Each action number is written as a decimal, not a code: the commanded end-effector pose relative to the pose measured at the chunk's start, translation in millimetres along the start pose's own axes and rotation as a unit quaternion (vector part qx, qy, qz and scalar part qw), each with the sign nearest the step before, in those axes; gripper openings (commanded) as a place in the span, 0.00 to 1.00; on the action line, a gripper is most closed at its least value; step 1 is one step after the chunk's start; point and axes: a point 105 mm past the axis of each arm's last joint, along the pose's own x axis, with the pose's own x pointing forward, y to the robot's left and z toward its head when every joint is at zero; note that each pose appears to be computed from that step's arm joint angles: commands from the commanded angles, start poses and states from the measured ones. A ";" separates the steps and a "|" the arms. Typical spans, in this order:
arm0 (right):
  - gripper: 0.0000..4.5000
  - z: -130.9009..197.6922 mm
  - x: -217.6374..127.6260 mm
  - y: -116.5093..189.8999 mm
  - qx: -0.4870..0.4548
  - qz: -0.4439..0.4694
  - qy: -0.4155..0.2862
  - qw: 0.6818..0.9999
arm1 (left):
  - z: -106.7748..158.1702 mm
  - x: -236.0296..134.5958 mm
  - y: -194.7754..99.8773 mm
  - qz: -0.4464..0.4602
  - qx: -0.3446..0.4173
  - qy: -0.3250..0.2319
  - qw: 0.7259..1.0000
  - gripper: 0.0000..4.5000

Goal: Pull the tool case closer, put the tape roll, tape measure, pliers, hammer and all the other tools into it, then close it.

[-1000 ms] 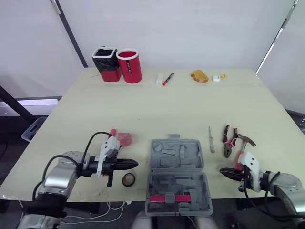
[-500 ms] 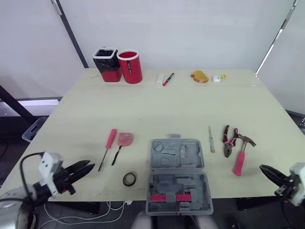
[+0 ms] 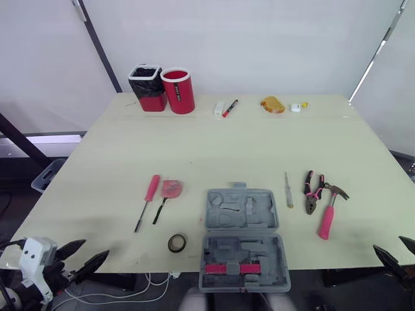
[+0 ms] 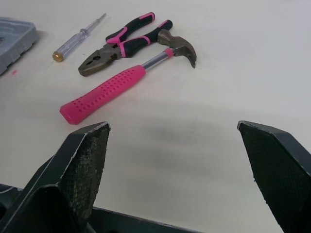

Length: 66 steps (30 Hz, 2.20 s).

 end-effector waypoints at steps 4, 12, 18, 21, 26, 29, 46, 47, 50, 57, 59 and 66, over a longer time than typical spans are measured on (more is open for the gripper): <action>0.98 44.7 25.0 35.6 -0.030 0.138 -0.045 0.989 | 36.5 16.2 -27.8 -0.100 0.127 0.012 0.987 1.00; 0.98 72.4 52.7 94.7 -0.084 0.330 -0.059 0.938 | 56.0 42.9 -72.5 -0.228 0.269 0.085 0.932 1.00; 0.98 85.2 71.4 122.8 -0.096 0.408 -0.085 0.904 | 46.8 58.5 -104.6 -0.283 0.373 0.193 0.862 1.00; 0.98 87.3 77.4 129.9 -0.098 0.423 -0.090 0.896 | 45.5 64.3 -107.1 -0.285 0.433 0.242 0.820 1.00; 0.98 90.6 85.2 134.0 -0.100 0.430 -0.095 0.892 | 38.9 67.0 -114.1 -0.299 0.487 0.307 0.761 1.00; 0.98 92.3 86.6 137.1 -0.100 0.439 -0.098 0.888 | 47.9 73.5 -127.2 -0.299 0.503 0.307 0.751 1.00; 0.98 104.7 79.0 158.8 -0.111 0.505 -0.106 0.849 | 48.5 98.7 -149.8 -0.312 0.569 0.328 0.686 1.00; 0.98 105.7 77.0 160.4 -0.113 0.513 -0.106 0.844 | 48.5 99.4 -149.4 -0.311 0.572 0.329 0.684 1.00; 0.98 105.9 71.4 164.5 -0.134 0.537 -0.101 0.826 | 49.1 100.8 -148.8 -0.307 0.576 0.330 0.682 1.00; 0.98 102.5 65.8 170.0 -0.181 0.574 -0.089 0.794 | 46.3 94.3 -147.4 -0.304 0.571 0.335 0.686 1.00; 0.98 102.9 67.0 169.7 -0.179 0.572 -0.092 0.795 | 46.5 93.4 -146.3 -0.302 0.570 0.336 0.686 1.00; 0.98 106.7 71.3 172.1 -0.169 0.564 -0.104 0.802 | 45.9 90.8 -142.7 -0.304 0.578 0.336 0.679 1.00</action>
